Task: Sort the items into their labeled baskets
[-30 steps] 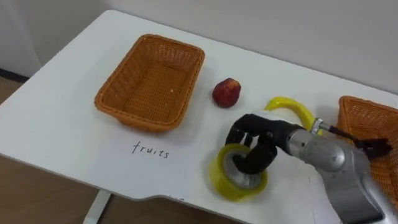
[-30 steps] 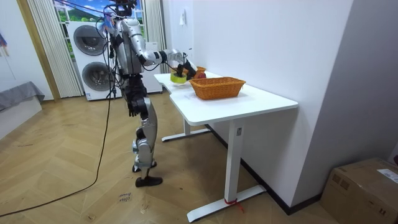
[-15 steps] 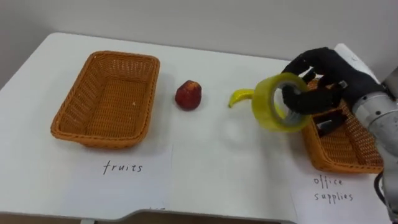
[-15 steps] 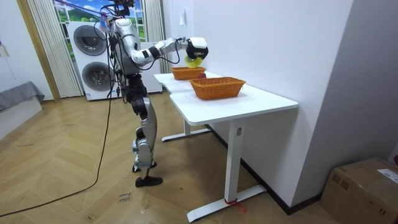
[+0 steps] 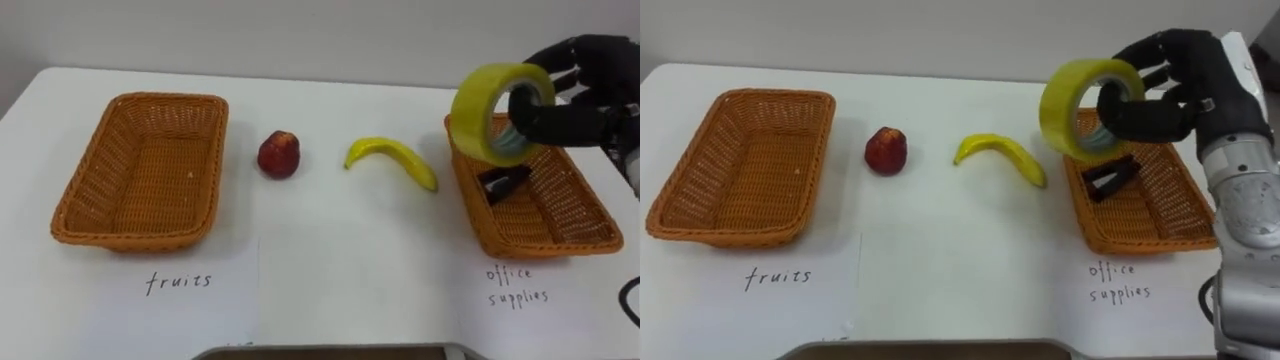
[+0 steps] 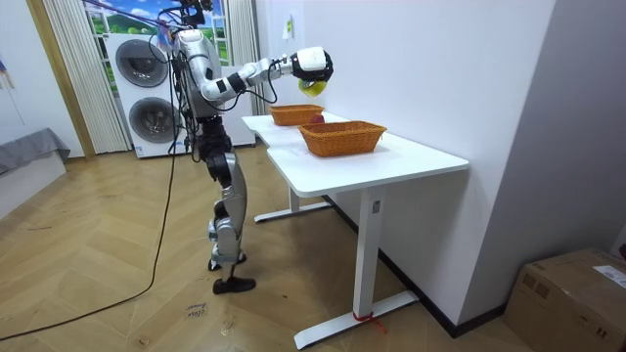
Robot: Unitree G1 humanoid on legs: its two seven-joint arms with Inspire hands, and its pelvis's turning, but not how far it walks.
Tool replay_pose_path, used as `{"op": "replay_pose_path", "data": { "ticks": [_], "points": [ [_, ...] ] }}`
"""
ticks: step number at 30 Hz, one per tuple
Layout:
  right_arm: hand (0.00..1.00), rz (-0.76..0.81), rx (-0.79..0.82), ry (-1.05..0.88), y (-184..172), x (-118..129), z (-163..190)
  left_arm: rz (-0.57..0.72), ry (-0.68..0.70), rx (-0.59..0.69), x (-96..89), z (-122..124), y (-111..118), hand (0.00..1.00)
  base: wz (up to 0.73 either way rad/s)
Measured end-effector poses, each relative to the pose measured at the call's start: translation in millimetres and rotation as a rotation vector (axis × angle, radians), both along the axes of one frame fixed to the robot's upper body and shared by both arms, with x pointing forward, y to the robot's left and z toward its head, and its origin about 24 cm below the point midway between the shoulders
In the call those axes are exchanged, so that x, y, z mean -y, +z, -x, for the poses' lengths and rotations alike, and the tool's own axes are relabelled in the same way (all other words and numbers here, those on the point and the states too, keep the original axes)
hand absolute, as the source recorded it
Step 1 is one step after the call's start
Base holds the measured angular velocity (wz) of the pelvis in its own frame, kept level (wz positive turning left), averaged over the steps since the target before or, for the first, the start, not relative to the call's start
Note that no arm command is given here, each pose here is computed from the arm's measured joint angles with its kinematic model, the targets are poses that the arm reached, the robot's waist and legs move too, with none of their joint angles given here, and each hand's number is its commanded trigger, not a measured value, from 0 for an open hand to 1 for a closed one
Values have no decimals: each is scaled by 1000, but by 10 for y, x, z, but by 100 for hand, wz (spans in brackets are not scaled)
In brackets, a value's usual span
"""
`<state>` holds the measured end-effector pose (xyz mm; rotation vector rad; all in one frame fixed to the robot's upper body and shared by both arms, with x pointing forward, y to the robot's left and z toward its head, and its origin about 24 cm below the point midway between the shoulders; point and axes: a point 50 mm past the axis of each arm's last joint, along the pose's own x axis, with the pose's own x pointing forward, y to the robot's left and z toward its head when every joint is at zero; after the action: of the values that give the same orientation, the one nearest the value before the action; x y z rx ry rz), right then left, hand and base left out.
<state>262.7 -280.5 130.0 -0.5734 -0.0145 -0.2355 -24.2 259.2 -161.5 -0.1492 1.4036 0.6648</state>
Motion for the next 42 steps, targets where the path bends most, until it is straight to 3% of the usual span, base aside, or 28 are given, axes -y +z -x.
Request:
{"op": "replay_pose_path", "data": {
  "ticks": [21, 33, 42],
  "points": [
    [100, -77, 19, -199, -198, 217, 12, -20, 21, -11, -55, 83, 26, 0, 0],
    [100, -72, -90, -255, -455, 372, 123, -36, -47, -47, -85, 130, 40, 0, 0],
    [100, -102, -164, -290, -698, 352, 15, -65, -94, 47, -215, -267, 76, 0, -3]
  ]
}}
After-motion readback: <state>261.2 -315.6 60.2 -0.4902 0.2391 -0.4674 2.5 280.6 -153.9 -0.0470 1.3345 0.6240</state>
